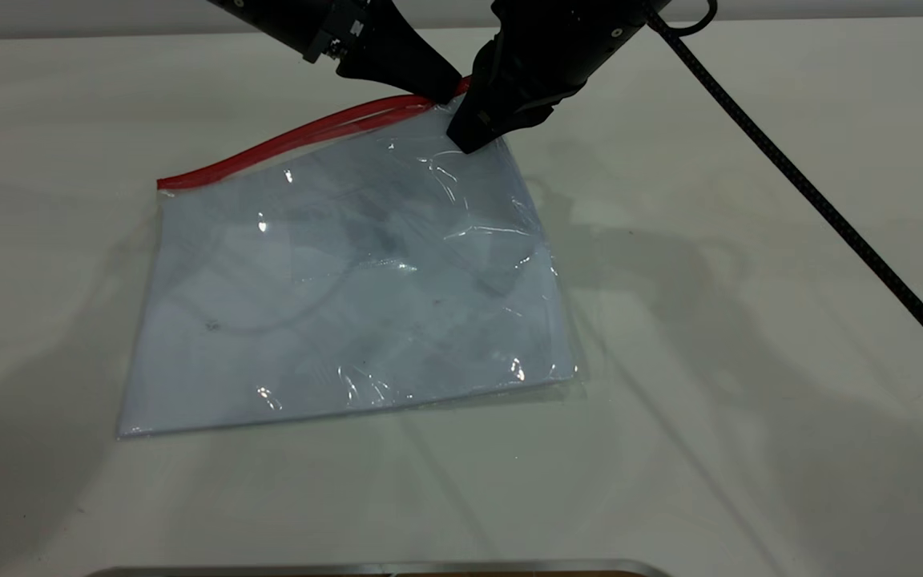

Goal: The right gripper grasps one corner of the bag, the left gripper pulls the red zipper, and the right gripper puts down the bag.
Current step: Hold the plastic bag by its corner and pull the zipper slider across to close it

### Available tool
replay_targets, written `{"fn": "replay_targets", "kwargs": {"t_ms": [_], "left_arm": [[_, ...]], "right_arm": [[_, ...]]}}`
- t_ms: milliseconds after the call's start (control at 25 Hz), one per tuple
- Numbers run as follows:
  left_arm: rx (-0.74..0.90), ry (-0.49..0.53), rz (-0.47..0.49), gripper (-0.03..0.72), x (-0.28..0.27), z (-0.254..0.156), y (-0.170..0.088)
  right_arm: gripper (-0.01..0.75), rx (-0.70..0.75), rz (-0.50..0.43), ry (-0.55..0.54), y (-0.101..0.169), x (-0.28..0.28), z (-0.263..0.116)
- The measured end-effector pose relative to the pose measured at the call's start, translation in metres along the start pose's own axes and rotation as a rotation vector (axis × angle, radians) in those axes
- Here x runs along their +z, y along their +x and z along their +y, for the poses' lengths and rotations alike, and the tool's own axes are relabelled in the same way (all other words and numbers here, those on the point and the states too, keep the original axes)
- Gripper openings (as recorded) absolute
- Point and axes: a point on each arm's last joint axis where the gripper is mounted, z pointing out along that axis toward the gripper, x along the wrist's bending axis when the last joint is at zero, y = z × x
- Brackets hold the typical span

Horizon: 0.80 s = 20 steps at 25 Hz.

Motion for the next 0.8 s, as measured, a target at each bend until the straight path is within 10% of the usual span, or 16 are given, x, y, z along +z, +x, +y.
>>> {"fn": "replay_targets", "kwargs": {"t_ms": [800], "left_arm": [[0.023,-0.041,0.006,0.076,-0.017,0.014,-0.006]], "right_arm": [[0.035,0.022,-0.001,-0.048,-0.013,-0.027,0.008]]}}
